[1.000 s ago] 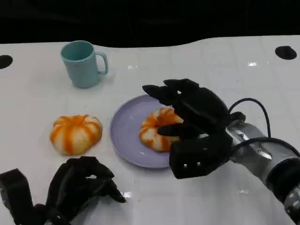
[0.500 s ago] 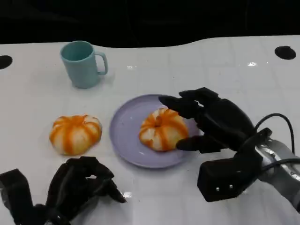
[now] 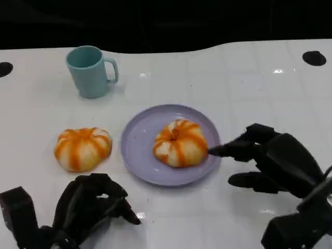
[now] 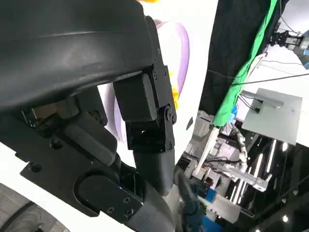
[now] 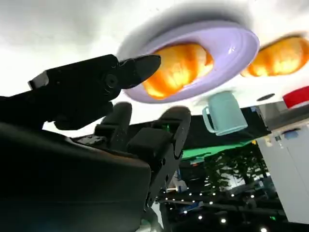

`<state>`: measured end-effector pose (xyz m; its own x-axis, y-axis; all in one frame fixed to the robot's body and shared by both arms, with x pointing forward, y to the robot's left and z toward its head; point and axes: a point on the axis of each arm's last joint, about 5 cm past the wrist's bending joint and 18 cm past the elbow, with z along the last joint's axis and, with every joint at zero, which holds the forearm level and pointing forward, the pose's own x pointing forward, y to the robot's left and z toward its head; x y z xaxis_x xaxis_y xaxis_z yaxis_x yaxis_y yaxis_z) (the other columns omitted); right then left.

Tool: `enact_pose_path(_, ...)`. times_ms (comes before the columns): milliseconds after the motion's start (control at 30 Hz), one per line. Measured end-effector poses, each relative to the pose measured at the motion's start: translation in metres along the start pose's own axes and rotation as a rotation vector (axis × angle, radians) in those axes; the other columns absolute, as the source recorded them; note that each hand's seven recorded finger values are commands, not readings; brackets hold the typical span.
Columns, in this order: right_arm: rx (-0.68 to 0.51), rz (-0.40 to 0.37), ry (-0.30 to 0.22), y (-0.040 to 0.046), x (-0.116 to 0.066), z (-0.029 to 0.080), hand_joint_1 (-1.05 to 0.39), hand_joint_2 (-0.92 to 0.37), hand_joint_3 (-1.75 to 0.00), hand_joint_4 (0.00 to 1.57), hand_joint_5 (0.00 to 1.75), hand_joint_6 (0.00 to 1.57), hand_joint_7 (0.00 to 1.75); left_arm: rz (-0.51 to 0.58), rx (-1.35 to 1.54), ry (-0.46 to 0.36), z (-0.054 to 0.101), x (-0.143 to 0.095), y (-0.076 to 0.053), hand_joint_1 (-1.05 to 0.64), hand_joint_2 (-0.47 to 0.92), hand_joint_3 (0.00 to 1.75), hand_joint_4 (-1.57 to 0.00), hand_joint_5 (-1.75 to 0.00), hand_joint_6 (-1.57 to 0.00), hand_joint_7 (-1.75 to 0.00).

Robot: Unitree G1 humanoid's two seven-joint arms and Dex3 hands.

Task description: Grasp the bread from the table and place it into the plate.

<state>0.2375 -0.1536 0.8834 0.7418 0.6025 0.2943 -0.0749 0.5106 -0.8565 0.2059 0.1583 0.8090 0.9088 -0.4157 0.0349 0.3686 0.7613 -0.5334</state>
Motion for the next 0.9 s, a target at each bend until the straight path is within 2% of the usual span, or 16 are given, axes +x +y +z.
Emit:
enact_pose_path(233, -0.004, -0.013, 0.044, -0.001, -0.023, 0.003, -0.15, -0.9, -0.18, 0.68, 1.52, 0.71, 1.08, 0.001, -0.006, 0.003, 0.0, 0.0, 0.0, -1.05, 0.67, 0.0, -1.57, -0.61, -1.57, -0.33)
enact_pose_path(267, -0.002, -0.016, 0.049, -0.0013, -0.026, 0.003, -0.15, -0.89, -0.25, 0.7, 1.5, 0.71, 1.12, 0.001, -0.006, 0.003, 0.0, 0.0, 0.0, -1.05, 0.67, 0.0, -1.57, -0.61, -1.57, -0.33)
enact_pose_path(333, -0.001, -0.019, 0.052, -0.0014, -0.031, 0.005, -0.15, -0.78, -0.51, 0.7, 1.52, 0.68, 1.22, 0.0, -0.007, 0.003, 0.0, 0.0, 0.0, -1.05, 0.66, 0.0, -1.57, -0.61, -1.57, -0.33)
enact_pose_path(467, 0.005, -0.029, 0.061, -0.0029, -0.04, 0.007, -0.19, -0.66, -0.74, 0.7, 1.63, 0.63, 1.35, -0.002, -0.006, 0.001, 0.0, 0.001, -0.001, -1.05, 0.66, 0.0, -1.57, -0.61, -1.57, -0.33)
enact_pose_path(600, 0.016, 0.0, 0.076, -0.0057, -0.051, 0.013, -0.19, -0.64, -0.83, 0.7, 1.74, 0.58, 1.39, -0.006, -0.005, -0.005, 0.001, 0.001, -0.001, -1.05, 0.67, 0.0, -1.57, -0.61, -1.57, -0.33)
enact_pose_path(767, 0.03, 0.04, 0.109, -0.0087, -0.064, 0.02, -0.18, -0.66, -0.87, 0.74, 1.75, 0.57, 1.4, -0.006, -0.008, -0.008, 0.001, 0.002, -0.002, -1.05, 0.67, 0.0, -1.57, -0.6, -1.57, -0.32)
enact_pose_path(900, 0.039, 0.062, 0.129, -0.0082, -0.07, 0.024, -0.17, -0.62, -0.97, 0.76, 1.72, 0.67, 1.33, -0.005, -0.012, -0.01, 0.001, 0.002, -0.001, -1.05, 0.67, 0.0, -1.57, -0.59, -1.57, -0.32)
